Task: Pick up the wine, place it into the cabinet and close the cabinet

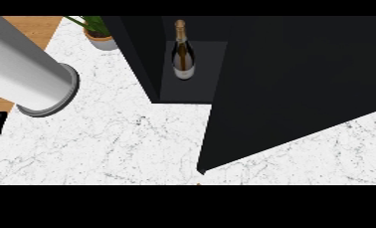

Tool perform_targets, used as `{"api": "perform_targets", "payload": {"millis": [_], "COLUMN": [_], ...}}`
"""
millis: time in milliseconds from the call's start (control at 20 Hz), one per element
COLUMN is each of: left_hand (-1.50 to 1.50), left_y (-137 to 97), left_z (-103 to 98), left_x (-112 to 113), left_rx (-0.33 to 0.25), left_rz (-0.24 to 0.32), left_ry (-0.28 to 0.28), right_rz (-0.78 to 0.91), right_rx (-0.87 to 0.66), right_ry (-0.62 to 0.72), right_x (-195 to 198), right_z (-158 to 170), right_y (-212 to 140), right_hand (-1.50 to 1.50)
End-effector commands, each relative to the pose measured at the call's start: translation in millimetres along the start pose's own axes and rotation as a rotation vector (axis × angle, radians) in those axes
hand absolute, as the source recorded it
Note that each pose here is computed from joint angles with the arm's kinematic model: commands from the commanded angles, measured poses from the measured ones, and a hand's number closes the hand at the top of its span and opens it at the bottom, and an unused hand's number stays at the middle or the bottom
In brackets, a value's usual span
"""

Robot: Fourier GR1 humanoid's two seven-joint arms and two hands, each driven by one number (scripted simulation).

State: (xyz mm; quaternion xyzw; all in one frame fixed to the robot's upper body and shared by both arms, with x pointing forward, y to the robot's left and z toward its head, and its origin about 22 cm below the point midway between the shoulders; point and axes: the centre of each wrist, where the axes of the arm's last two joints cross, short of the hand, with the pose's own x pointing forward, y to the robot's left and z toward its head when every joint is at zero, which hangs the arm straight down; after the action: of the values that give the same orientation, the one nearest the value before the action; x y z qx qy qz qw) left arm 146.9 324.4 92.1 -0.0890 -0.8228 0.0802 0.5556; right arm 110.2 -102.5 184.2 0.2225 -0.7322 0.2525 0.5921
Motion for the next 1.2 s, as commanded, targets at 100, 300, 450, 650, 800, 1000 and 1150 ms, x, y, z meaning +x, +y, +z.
{"api": "perform_targets", "payload": {"millis": [100,300,450,650,800,1000,1150], "left_hand": [-1.5,-1.5,-1.5,-1.5,-1.5,-1.5,-1.5], "left_y": [-4,-5,-3,4,-4,-13,-19], "left_z": [-14,-15,-6,-14,-15,-10,-24], "left_x": [14,0,1,-13,-1,-10,-2], "left_rx": [-0.017,-0.035,-0.031,-0.021,-0.016,-0.007,0.009], "left_rz": [0.031,0.048,0.038,0.06,0.044,0.063,0.056], "left_ry": [0.017,0.001,0.007,0.016,0.019,0.009,-0.001], "right_rz": [-0.006,-0.021,-0.044,-0.03,-0.013,0.012,0.158], "right_rx": [0.081,0.093,0.072,0.064,0.019,-0.012,-0.041], "right_ry": [-0.061,-0.06,-0.057,-0.083,-0.096,-0.105,-0.118], "right_x": [10,13,22,32,43,54,46], "right_z": [-33,-56,-69,-106,-142,-184,-210], "right_y": [33,29,24,24,16,12,2], "right_hand": [1.5,1.5,1.5,1.5,1.5,1.5,1.5]}}
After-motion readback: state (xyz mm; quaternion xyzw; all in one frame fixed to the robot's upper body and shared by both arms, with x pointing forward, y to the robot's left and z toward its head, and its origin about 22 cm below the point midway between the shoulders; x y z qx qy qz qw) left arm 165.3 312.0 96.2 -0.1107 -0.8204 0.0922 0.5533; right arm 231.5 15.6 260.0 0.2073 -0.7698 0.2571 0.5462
